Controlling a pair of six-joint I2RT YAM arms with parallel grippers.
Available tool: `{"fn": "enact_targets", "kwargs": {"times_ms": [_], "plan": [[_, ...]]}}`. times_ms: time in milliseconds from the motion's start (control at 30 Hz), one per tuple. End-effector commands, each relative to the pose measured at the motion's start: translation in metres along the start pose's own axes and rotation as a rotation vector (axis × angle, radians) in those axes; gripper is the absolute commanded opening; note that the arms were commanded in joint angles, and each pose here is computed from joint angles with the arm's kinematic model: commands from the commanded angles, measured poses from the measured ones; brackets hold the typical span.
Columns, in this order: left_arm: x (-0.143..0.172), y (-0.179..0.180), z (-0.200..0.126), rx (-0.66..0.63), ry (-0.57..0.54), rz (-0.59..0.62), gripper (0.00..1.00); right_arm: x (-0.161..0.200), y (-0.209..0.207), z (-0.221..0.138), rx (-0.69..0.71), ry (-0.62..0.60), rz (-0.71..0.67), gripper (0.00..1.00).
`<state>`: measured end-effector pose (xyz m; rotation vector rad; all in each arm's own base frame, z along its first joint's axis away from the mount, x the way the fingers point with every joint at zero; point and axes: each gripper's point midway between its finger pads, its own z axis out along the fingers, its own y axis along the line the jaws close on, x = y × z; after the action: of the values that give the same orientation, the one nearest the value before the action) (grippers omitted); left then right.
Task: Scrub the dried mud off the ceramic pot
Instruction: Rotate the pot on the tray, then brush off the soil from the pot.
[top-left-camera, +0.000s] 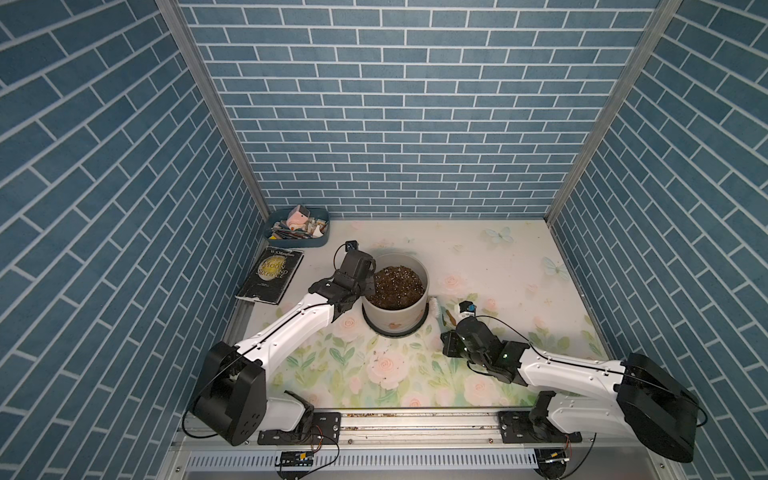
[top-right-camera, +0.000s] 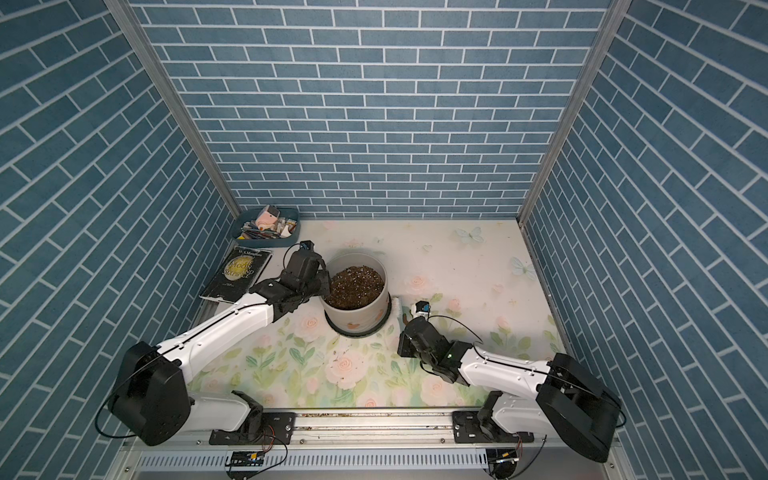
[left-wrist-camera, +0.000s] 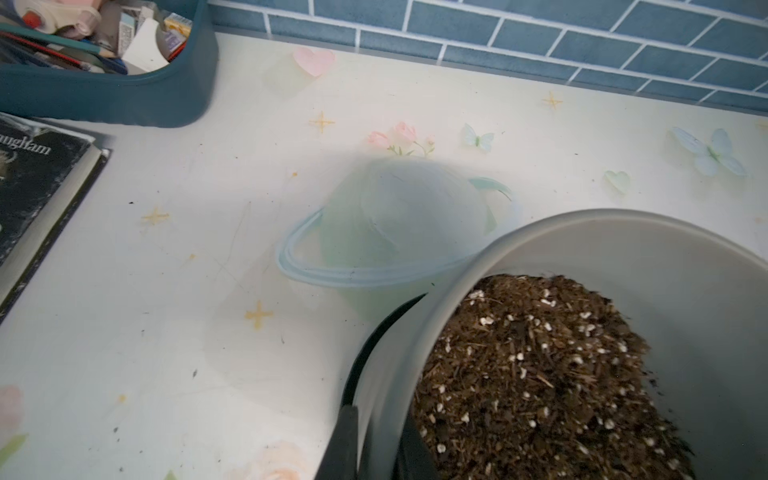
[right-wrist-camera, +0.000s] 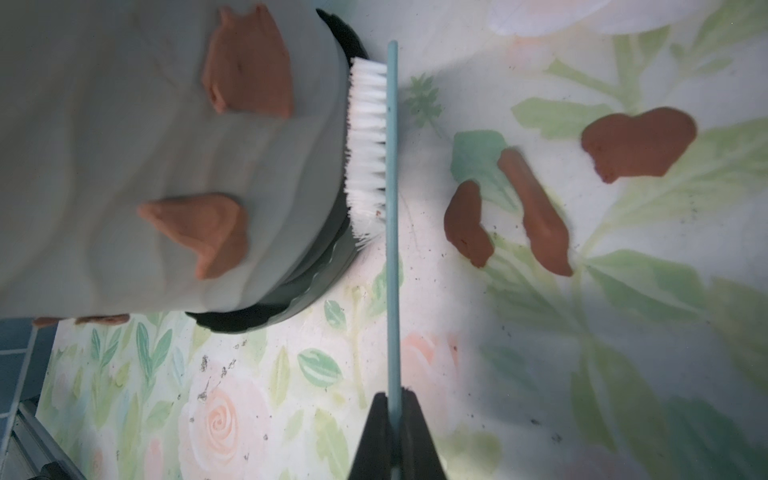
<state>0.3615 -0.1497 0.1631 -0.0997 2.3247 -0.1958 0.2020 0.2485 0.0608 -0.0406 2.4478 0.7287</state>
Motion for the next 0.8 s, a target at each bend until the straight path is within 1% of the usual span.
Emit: {"fn": "enact_targets", "kwargs": {"times_ms": [0, 100, 200, 400, 567, 633, 767], "plan": [[0.01, 0.009, 0.005, -0.029, 0.024, -0.016, 0.07, -0.008, 0.007, 0.002, -0.004, -0.011, 0.004, 0.0], [0.011, 0.009, 0.005, -0.029, 0.025, -0.011, 0.03, -0.015, 0.009, 0.005, 0.0, -0.015, -0.002, 0.0], [0.011, 0.01, 0.004, -0.029, 0.026, -0.009, 0.02, -0.022, 0.011, 0.007, -0.008, -0.018, -0.003, 0.0], [0.011, 0.007, 0.003, -0.016, 0.026, -0.013, 0.0, -0.028, 0.041, 0.004, -0.14, -0.018, -0.035, 0.0], [0.01, 0.006, 0.004, -0.01, 0.027, -0.017, 0.0, -0.026, 0.043, -0.001, -0.174, -0.019, -0.021, 0.0], [0.011, 0.006, 0.004, -0.009, 0.028, -0.017, 0.0, -0.026, 0.047, -0.005, -0.209, -0.024, -0.01, 0.0], [0.012, 0.007, 0.004, -0.012, 0.032, -0.016, 0.0, -0.035, 0.059, -0.017, -0.27, -0.06, 0.004, 0.0]]}}
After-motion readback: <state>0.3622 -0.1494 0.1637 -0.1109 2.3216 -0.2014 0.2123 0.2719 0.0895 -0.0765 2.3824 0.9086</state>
